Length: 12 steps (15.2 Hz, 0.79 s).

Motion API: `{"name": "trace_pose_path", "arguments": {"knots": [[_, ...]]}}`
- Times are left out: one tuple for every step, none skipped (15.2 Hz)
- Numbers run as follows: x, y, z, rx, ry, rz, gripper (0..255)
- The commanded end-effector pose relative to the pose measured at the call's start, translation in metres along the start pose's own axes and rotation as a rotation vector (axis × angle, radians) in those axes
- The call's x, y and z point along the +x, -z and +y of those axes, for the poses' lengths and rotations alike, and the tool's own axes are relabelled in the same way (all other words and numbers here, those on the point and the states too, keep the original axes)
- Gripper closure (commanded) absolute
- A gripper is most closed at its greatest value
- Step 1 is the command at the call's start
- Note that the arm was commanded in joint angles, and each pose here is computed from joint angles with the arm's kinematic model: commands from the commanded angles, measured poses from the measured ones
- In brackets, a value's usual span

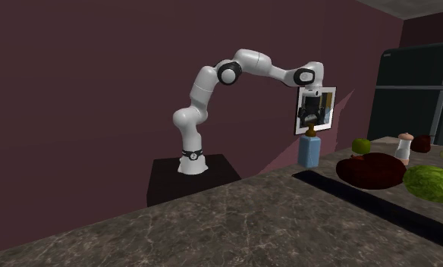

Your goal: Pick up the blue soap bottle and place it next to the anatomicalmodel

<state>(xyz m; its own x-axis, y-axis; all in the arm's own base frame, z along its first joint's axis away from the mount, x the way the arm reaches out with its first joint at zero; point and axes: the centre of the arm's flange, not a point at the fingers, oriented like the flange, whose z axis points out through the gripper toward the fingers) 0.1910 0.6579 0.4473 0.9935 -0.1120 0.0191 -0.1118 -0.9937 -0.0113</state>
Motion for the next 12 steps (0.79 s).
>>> {"name": "trace_pose_path", "arguments": {"knots": [[0.000,0.013,0.000,0.000,0.000,0.000,0],[0.000,0.026,0.000,0.000,0.000,0.000,0],[0.000,0.040,0.000,0.000,0.000,0.000,0],[0.000,0.050,0.000,0.000,0.000,0.000,0],[0.000,0.050,0.000,0.000,0.000,0.000,0],[0.000,0.050,0.000,0.000,0.000,0.000,0],[0.000,0.050,0.000,0.000,0.000,0.000,0],[0.000,0.050,0.000,0.000,0.000,0.000,0],[0.000,0.050,0.000,0.000,0.000,0.000,0],[0.000,0.050,0.000,0.000,0.000,0.000,0],[0.000,0.050,0.000,0.000,0.000,0.000,0],[0.000,0.050,0.000,0.000,0.000,0.000,0]]}}
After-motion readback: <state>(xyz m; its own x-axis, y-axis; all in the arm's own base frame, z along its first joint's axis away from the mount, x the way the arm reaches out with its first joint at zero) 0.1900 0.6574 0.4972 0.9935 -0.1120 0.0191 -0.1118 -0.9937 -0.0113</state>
